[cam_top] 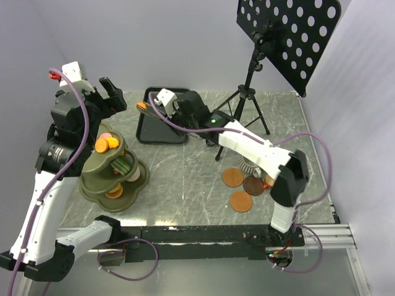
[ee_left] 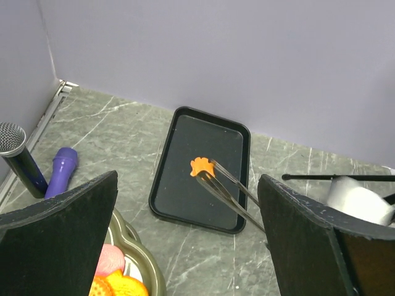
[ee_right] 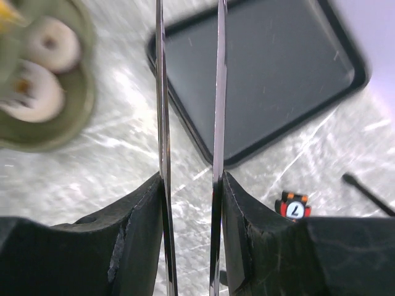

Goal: Serve the afternoon tea

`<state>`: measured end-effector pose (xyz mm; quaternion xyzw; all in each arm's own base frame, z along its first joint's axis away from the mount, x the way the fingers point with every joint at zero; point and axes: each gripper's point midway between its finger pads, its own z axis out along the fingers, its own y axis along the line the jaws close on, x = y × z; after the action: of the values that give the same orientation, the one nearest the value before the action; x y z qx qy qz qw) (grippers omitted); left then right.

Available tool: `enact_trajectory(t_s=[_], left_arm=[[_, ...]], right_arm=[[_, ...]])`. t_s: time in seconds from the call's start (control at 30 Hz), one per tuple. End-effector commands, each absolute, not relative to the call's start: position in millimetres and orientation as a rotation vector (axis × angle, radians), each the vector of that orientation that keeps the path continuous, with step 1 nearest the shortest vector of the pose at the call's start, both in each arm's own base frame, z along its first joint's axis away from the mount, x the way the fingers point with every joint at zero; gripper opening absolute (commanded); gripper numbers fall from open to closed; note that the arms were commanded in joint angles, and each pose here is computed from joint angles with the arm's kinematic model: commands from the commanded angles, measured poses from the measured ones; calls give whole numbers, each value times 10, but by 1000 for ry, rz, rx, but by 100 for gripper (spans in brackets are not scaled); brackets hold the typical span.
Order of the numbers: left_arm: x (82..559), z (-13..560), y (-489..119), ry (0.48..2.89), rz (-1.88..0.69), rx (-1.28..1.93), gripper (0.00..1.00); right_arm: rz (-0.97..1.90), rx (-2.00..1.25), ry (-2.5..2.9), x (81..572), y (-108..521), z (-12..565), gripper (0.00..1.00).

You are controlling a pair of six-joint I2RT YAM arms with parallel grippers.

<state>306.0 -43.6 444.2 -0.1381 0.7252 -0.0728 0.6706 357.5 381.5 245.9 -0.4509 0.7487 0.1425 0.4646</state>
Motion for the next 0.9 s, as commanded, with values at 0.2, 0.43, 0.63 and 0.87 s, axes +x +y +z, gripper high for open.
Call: enact_trajectory(t_s=[0.2, 0.43, 0.63, 0.87], left_arm=[[2964, 4906, -279, 1467, -172, -395, 100], [2936, 4963, -248, 1450, -172, -413, 100], [2928, 4915, -293, 1464, -207, -419, 100], [2929, 4894, -261, 1470, -175, -411, 100]], right_arm=[[541, -1177, 1463, 2535, 3925, 3683, 26], [584, -1376, 1285, 1950, 4256, 3678, 26], [596, -1436, 1255, 1974, 4529, 3566, 25], [586, -1417, 1295, 2068, 4701, 3507, 26]])
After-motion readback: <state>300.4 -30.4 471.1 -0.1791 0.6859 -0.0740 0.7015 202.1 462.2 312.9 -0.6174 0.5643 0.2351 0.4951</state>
